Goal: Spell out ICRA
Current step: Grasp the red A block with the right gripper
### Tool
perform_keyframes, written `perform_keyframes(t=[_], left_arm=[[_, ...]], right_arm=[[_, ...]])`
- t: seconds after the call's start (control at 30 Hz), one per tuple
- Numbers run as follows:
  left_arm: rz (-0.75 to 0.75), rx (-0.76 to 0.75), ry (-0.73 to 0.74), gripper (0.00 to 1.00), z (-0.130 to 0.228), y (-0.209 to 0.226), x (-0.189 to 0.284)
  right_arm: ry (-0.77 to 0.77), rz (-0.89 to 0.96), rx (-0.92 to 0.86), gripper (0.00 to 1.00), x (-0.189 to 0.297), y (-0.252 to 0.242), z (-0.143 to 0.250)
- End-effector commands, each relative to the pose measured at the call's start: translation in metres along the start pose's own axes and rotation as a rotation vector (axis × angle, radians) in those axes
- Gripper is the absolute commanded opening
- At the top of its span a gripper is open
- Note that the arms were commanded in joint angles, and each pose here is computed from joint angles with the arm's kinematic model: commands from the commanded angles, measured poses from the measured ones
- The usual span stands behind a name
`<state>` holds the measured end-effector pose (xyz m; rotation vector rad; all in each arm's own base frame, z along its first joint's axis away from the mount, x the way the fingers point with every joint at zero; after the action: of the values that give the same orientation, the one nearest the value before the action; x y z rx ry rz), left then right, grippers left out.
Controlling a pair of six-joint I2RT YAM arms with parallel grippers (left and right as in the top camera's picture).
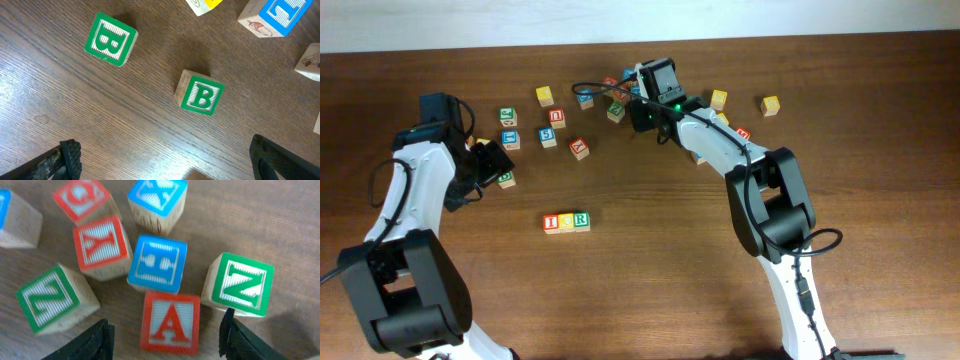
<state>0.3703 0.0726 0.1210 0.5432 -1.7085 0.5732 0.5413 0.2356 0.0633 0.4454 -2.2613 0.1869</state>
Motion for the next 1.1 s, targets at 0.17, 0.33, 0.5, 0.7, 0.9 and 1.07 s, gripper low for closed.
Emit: perform_keyframes(t=[0.17, 0.33, 0.5, 0.7, 0.9, 1.07], left_arm=[[0.003, -0.006, -0.004, 0.99, -0.002, -0.002, 0.001], [0.003, -0.006, -0.004, 0.99, -0.002, -0.002, 0.001], [0.003, -0.006, -0.004, 0.99, -0.002, -0.002, 0.001], [0.003, -0.006, -0.004, 0.99, -0.002, -0.002, 0.001], [0.003, -0.006, -0.004, 0.99, -0.002, -0.002, 0.001], [0.003, -0.006, -0.004, 0.99, -0.002, -0.002, 0.001]], right_arm=[[-0.02, -0.012, -0.002, 0.38, -0.006, 0.004, 0.0], [-0.019, -0.013, -0.002, 0.29, -0.005, 0.004, 0.0], [0.01, -0.011, -0.001, 0.29, 0.0, 0.004, 0.002], [-0.003, -0.012, -0.001, 0.29, 0.03, 0.004, -0.015], [0.059, -0.011, -0.001, 0.27, 0.085, 0.004, -0.025], [0.178, -0.166, -0.014, 0.27, 0.122, 0.022, -0.011]])
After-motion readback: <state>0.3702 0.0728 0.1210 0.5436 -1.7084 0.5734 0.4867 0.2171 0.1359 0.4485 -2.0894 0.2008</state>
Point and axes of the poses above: each gripper's point midway between its finger pads, its own x axis back along the fingers, its own y axis along the line the jaws close on, z = x × y, the point moved 5 cm from there along x, back along the fingers, and after that the axes turned 3 degrees about x, right-handed, at the moved point
